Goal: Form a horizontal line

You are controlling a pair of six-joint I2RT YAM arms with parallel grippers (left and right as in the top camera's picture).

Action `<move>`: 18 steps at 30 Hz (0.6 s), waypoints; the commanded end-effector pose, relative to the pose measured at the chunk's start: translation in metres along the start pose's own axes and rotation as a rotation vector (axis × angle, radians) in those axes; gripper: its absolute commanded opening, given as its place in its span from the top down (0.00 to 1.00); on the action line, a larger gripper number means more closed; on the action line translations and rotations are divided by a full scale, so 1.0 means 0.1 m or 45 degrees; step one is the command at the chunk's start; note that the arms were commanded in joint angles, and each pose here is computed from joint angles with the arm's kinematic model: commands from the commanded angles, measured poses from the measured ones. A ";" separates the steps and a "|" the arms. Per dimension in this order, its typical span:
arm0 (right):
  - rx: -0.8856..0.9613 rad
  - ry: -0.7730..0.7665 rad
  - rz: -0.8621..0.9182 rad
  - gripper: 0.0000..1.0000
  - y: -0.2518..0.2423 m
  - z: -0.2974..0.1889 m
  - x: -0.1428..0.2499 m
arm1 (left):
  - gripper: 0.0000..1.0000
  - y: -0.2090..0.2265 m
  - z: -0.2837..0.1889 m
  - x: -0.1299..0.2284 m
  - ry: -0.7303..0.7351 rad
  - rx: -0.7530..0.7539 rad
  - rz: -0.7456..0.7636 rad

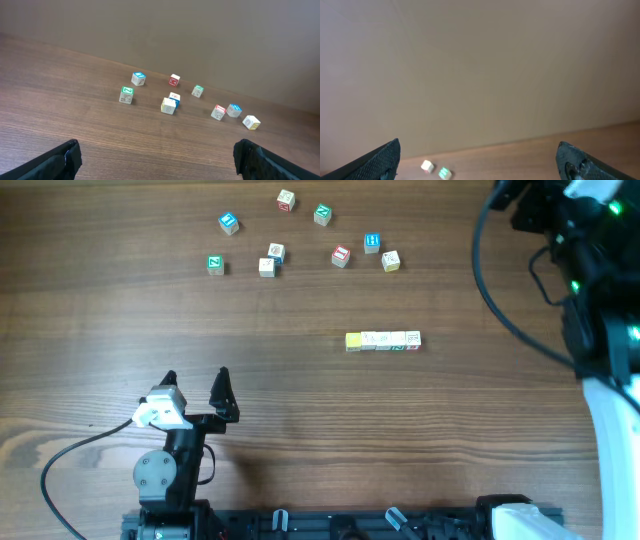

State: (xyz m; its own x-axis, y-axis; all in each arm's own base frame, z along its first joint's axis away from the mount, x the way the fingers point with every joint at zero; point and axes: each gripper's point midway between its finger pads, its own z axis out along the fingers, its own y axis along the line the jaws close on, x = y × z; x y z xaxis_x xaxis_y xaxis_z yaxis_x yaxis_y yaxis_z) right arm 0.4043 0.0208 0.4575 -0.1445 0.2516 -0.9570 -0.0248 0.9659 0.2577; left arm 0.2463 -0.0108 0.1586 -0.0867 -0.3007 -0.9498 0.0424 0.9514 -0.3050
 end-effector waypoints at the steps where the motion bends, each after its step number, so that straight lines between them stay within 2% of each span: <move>1: 0.069 -0.096 -0.010 0.00 -0.07 -0.25 -0.22 | 0.00 0.03 0.00 0.01 0.000 -0.014 0.025; 3: 0.312 -0.183 -0.051 0.00 -0.38 -0.41 -0.38 | 0.00 0.03 0.00 0.01 0.000 -0.015 0.025; 6: 0.452 -0.146 -0.071 0.00 -0.56 -0.60 -0.31 | 0.00 0.03 0.00 0.01 0.000 -0.015 0.025; 7: 0.517 -0.109 -0.094 0.00 -0.65 -0.68 -0.25 | 0.00 0.03 0.00 0.01 0.000 -0.015 0.025; 8: 0.530 0.052 -0.193 0.00 -0.70 -0.79 0.03 | 0.00 0.03 0.00 0.01 0.000 -0.015 0.025; 9: 0.523 0.131 -0.203 0.00 -0.72 -0.83 0.23 | 0.00 0.03 0.00 0.01 0.000 -0.014 0.025; 11: 0.443 0.196 -0.265 0.00 -0.72 -0.77 0.65 | 0.00 0.03 0.00 0.01 0.000 -0.015 0.025; 18: -0.096 -0.172 -0.364 0.00 -0.37 -0.48 1.44 | 0.00 0.03 0.00 0.01 0.000 -0.014 0.025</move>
State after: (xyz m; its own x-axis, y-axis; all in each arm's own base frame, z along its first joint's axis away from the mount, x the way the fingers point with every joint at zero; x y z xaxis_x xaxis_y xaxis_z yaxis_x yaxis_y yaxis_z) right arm 0.3432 -0.0091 0.3398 -0.0291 0.0120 -0.9995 0.0655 0.9978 0.0101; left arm 0.2462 -0.0108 0.1590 -0.0860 -0.3007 -0.9498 0.0426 0.9514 -0.3050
